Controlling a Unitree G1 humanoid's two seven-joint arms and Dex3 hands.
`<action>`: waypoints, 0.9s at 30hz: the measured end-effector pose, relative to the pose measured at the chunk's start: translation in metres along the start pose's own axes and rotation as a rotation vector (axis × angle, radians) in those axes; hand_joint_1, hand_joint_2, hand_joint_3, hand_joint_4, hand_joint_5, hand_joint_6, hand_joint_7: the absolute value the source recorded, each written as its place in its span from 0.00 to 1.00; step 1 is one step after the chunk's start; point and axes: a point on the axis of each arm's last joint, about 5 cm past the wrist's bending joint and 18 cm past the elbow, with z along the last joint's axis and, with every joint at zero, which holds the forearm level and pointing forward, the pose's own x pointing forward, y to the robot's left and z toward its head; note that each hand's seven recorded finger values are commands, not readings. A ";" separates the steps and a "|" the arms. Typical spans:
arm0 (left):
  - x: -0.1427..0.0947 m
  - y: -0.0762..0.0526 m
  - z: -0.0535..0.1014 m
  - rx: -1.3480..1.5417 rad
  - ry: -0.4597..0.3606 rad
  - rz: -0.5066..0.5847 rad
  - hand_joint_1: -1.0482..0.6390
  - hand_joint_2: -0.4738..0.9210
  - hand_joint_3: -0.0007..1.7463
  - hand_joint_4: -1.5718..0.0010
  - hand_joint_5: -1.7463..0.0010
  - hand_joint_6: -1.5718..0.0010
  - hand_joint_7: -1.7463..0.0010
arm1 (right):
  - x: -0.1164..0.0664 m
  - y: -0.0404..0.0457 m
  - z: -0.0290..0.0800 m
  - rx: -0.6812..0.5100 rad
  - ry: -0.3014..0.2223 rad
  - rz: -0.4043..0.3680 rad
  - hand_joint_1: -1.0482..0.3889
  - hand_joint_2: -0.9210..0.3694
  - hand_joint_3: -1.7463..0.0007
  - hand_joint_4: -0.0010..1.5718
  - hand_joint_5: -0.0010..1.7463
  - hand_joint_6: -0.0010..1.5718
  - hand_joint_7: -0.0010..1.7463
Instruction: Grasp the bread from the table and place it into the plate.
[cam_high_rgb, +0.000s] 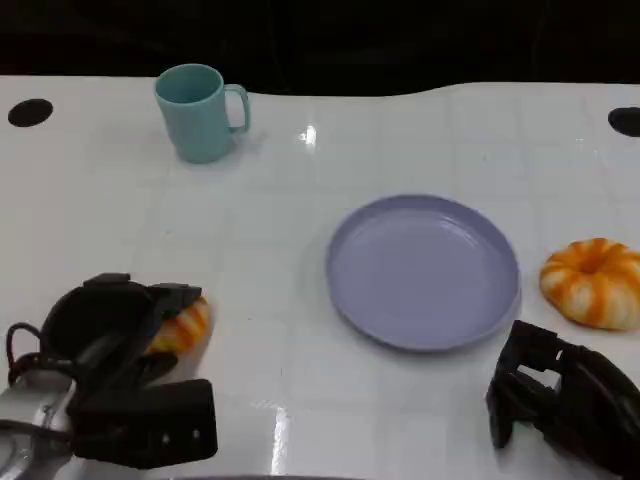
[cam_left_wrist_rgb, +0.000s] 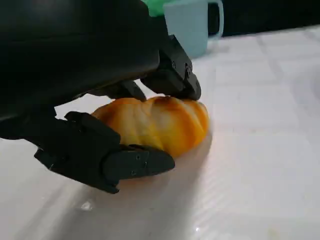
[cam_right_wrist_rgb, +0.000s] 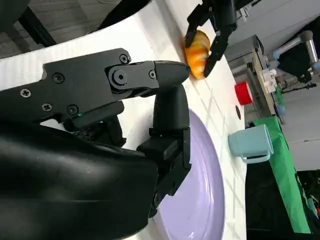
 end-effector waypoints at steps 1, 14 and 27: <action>-0.001 -0.001 -0.001 -0.007 -0.002 0.012 0.53 0.79 0.66 0.54 0.23 0.34 0.80 | 0.000 0.0000 0.000 0.000 0.000 0.000 0.32 0.00 0.85 0.46 1.00 0.39 0.93; 0.002 0.000 0.003 -0.022 -0.043 0.137 0.49 0.85 0.44 0.58 0.00 0.69 0.09 | 0.000 -0.0002 0.001 0.007 0.003 -0.002 0.32 0.00 0.86 0.46 1.00 0.40 0.91; 0.040 0.027 0.040 -0.119 -0.194 0.246 0.51 0.76 0.52 0.56 0.00 0.70 0.00 | 0.000 -0.0009 0.001 0.001 0.000 -0.003 0.32 0.00 0.87 0.46 1.00 0.39 0.92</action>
